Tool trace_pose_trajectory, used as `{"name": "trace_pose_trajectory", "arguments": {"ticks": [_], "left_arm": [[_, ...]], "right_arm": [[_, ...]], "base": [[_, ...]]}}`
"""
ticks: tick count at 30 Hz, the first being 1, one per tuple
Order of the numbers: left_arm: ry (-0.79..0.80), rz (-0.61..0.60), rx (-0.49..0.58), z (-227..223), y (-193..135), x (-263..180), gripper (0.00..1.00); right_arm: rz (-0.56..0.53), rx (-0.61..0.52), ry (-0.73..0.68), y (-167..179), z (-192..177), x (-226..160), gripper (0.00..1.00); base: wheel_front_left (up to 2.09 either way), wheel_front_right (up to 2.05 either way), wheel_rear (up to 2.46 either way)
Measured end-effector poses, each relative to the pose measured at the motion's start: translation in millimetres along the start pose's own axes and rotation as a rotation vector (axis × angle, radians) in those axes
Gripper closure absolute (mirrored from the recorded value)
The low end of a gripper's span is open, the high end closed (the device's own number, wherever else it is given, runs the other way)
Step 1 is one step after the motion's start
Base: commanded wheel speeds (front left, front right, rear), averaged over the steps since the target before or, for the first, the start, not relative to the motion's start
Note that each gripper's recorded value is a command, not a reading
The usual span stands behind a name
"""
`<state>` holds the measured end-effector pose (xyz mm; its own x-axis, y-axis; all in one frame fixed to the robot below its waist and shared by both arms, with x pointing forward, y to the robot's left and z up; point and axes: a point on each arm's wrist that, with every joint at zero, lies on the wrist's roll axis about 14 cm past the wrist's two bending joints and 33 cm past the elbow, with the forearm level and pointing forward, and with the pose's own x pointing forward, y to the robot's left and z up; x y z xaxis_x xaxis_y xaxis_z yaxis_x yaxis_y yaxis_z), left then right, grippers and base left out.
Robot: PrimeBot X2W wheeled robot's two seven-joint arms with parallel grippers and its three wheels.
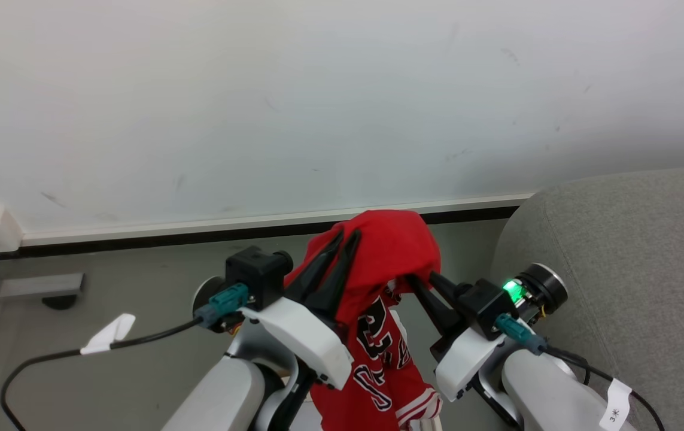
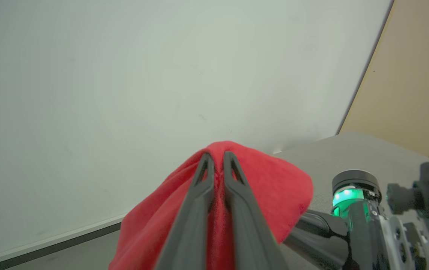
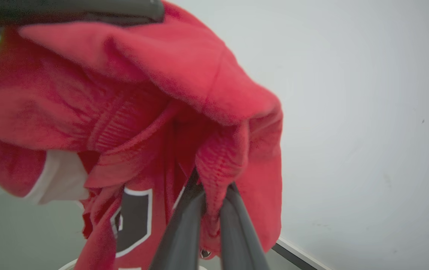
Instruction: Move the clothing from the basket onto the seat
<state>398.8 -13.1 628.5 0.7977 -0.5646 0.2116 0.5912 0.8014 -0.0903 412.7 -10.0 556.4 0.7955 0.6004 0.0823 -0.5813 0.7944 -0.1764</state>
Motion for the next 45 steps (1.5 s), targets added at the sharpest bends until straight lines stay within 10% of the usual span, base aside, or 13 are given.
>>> {"name": "trace_pose_trajectory", "arguments": {"ticks": [5,9,31,45], "left_arm": [[0.015,0.023,-0.024,-7,6,-2,1.0],[0.017,0.042,-0.023,-11,11,-4,0.0],[0.06,0.069,-0.036,-32,15,-12,0.0],[0.109,-0.109,-0.094,-56,-46,2,0.0]], "right_arm": [[-0.043,0.055,-0.044,-11,13,0,1.0],[-0.062,0.086,-0.06,-17,16,0,1.0],[-0.192,0.092,-0.115,-59,32,-10,1.0],[-0.354,-0.009,-0.145,-116,47,-71,1.0]], "base": [[0.0,0.0,0.0],[0.0,0.0,0.0],[0.0,0.0,0.0],[0.0,0.0,0.0]]}}
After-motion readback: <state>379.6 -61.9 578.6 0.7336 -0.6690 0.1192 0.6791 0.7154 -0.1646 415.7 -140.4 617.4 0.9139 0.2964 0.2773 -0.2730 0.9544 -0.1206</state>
